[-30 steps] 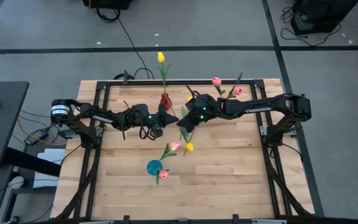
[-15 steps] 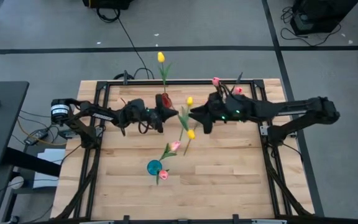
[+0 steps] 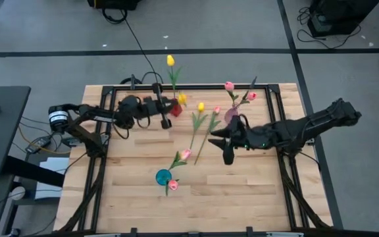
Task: Sort flowers into vase by color
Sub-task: Put the bottom yellow tulip into the red flower vase
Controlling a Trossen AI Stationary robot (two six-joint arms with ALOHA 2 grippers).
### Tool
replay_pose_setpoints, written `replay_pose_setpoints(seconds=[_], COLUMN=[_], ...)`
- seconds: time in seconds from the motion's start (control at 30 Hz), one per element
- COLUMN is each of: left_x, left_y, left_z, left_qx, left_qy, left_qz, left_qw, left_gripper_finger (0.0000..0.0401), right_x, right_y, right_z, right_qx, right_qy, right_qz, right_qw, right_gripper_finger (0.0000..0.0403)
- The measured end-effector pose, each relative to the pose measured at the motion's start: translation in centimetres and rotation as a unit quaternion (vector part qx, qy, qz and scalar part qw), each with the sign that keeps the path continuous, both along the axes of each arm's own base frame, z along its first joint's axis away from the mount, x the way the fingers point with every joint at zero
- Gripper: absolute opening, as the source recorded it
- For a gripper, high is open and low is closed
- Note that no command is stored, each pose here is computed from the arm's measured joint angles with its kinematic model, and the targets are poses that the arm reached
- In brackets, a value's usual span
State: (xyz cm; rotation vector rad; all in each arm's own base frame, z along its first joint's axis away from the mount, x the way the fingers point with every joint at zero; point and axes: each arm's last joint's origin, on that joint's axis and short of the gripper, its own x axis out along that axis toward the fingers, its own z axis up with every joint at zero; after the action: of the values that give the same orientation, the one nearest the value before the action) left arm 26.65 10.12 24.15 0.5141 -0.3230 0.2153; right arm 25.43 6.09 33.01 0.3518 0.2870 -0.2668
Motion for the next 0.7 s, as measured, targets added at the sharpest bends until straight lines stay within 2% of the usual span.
replay_pose_setpoints(seconds=[0.1,0.17,0.33,0.53,0.7], left_x=[-0.9,-1.3,-2.1,-2.4,-2.5], left_y=[1.3,2.3,4.1,4.5,4.8], left_z=[0.5,0.4,-0.3,-0.4,-0.4], left_qx=[-0.081,-0.117,-0.156,-0.149,-0.130], left_qy=[-0.019,-0.018,0.013,0.016,0.016], left_qz=[-0.017,-0.026,-0.020,-0.016,0.010], left_qw=[0.996,0.993,0.988,0.989,0.991], left_gripper_finger=[0.0004,0.0004,0.0004,0.0004,0.0004], right_x=[-0.2,-0.5,-1.0,-1.8,-2.2], right_y=[0.7,1.0,1.4,1.1,0.5], right_z=[-1.6,-2.8,-6.0,-8.9,-10.0], right_qx=[-0.007,-0.014,-0.024,-0.024,-0.028], right_qy=[0.006,0.006,-0.023,-0.071,-0.101], right_qz=[-0.003,-0.013,-0.034,-0.030,-0.035], right_qw=[1.000,1.000,0.999,0.997,0.994], right_gripper_finger=[0.0158,0.0158,0.0158,0.0157,0.0157])
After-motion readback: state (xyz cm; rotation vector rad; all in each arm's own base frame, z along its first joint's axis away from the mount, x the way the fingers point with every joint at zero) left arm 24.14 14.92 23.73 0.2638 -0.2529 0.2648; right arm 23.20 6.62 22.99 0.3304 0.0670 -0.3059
